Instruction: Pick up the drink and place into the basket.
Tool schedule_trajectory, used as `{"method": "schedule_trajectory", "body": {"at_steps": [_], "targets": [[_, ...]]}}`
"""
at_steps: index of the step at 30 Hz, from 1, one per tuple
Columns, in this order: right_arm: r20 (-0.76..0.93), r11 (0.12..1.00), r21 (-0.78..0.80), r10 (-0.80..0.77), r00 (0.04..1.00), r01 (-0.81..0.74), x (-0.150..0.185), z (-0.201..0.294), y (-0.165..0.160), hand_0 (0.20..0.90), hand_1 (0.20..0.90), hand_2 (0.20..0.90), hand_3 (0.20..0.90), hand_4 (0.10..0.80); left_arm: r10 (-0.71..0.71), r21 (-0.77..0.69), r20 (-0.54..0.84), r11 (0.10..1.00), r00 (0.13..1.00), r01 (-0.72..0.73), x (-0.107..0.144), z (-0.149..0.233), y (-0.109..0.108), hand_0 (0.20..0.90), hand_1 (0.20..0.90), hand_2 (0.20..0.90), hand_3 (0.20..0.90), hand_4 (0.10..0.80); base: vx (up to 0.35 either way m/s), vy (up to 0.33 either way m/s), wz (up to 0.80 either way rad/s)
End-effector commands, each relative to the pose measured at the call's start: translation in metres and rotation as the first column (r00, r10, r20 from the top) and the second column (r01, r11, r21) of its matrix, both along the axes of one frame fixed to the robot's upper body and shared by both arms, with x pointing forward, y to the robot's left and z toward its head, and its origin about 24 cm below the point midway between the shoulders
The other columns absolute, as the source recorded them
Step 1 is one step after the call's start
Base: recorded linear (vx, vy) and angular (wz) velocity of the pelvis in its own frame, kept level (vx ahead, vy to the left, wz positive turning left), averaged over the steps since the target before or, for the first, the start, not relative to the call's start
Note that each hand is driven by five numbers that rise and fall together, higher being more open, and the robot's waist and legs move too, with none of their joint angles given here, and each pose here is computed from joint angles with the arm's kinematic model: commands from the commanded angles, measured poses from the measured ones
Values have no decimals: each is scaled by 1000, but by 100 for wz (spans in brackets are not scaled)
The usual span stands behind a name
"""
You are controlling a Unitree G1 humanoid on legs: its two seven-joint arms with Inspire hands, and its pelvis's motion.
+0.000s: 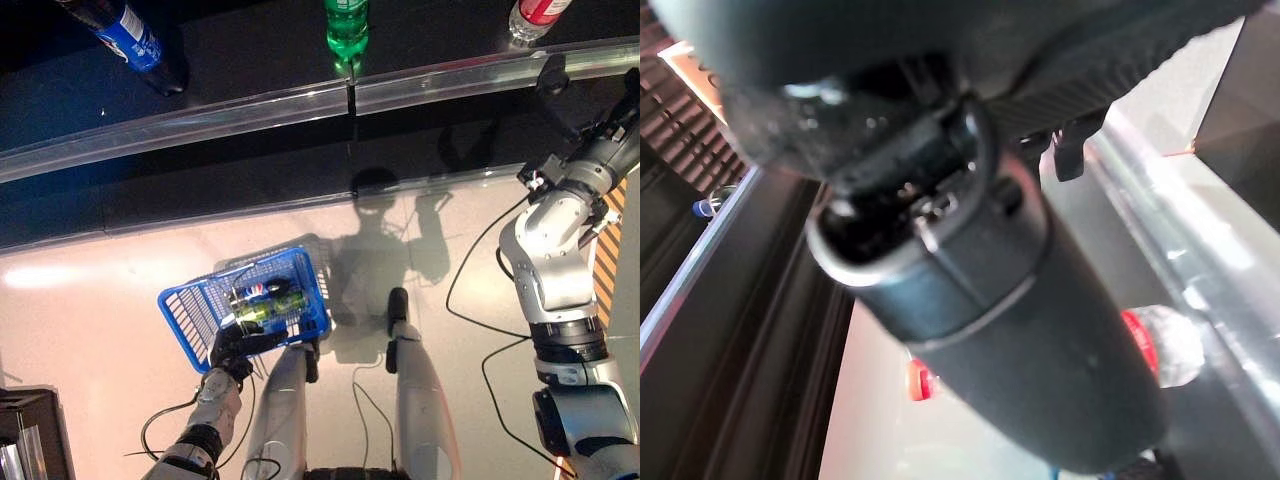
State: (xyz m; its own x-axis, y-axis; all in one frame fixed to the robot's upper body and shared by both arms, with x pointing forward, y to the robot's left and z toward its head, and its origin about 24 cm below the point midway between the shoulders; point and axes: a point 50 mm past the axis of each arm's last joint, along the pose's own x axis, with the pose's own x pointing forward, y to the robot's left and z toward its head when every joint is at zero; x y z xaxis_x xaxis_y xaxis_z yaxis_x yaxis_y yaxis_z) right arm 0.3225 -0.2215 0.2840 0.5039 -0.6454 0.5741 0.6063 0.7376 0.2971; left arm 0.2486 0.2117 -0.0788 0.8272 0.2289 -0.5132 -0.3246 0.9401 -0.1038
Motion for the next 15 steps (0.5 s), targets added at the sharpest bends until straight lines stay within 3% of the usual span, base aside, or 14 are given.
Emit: {"method": "schedule_trajectory", "body": {"at_steps": [1, 10, 15], "targets": [[295, 993, -120, 18, 955, 19, -33, 86, 7, 900, 900, 900, 900, 800, -15, -4, -79, 1000, 997, 14, -48, -24, 5, 300, 300, 300, 200, 100, 0, 0, 0], [287, 978, -205, 85, 954, -25, -34, 112, 29, 900, 900, 900, 900, 800, -31, -12, -74, 999, 997, 30, -45, -21, 4, 300, 300, 300, 200, 100, 10, 4, -1], [287, 985, -171, 45, 957, 5, -33, 117, 28, 900, 900, 900, 900, 800, -43, -13, -75, 999, 996, 42, -43, -20, 1, 300, 300, 300, 200, 100, 29, 0, 3]]}}
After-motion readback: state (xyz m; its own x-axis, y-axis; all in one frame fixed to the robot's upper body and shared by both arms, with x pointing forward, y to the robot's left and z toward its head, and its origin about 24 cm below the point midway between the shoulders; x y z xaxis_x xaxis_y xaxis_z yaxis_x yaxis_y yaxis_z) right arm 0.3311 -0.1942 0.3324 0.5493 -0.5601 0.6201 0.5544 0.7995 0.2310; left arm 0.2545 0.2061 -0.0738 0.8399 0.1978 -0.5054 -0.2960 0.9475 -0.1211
